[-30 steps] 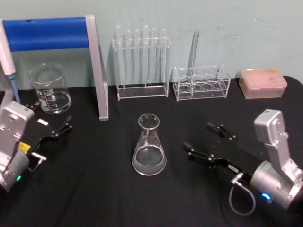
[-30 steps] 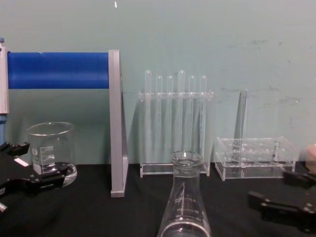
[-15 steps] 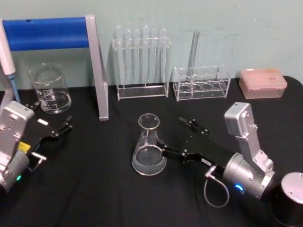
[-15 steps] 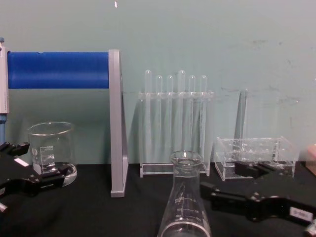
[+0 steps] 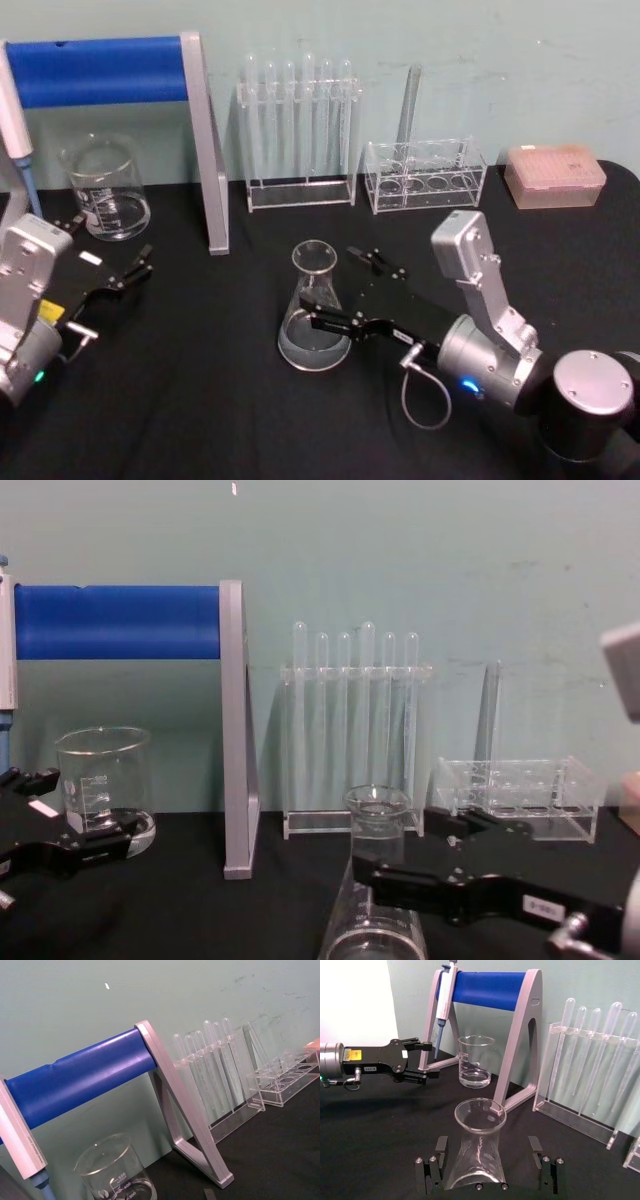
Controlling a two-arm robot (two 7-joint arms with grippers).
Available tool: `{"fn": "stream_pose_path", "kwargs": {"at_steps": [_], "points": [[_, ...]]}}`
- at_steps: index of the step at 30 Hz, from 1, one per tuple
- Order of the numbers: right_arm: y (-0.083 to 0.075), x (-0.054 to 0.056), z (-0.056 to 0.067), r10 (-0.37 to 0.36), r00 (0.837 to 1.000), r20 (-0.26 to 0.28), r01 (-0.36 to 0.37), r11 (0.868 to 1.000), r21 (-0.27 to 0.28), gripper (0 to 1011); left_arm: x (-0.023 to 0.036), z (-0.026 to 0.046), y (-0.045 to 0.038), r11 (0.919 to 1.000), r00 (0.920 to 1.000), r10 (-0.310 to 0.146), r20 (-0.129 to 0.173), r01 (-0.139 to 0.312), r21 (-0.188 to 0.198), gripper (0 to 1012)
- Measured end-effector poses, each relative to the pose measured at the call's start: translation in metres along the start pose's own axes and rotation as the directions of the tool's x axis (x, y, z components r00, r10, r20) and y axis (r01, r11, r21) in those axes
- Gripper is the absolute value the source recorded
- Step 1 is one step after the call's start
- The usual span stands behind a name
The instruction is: Grasp the erlenmeyer flask with one hand, shake it three times, then place it back.
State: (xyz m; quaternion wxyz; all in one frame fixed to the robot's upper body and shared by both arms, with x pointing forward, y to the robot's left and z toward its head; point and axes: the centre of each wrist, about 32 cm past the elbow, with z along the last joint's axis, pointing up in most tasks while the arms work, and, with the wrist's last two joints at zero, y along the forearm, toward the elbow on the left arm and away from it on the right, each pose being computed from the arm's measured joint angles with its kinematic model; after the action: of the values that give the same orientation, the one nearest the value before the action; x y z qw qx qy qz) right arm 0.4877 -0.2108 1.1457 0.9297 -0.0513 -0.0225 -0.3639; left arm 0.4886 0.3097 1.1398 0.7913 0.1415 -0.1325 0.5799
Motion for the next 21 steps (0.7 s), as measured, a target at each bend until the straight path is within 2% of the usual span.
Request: {"fn": "stream_pose_path", "kwargs": {"at_steps": [10,21], "points": [[0.018,0.000,0.000,0.000,1.000,0.000,0.000,1.000,0.004,1000,0.0000,0.0000,0.0000,1.0000,1.0000,0.000,0.000,0.000,0.000,1001],[0.029,-0.002,-0.001,-0.002,1.000,-0.008,0.002,1.000,0.009,1000,0.0000,0.0000,0.0000,1.0000,1.0000,0.000,0.000,0.000,0.000,1001]]}}
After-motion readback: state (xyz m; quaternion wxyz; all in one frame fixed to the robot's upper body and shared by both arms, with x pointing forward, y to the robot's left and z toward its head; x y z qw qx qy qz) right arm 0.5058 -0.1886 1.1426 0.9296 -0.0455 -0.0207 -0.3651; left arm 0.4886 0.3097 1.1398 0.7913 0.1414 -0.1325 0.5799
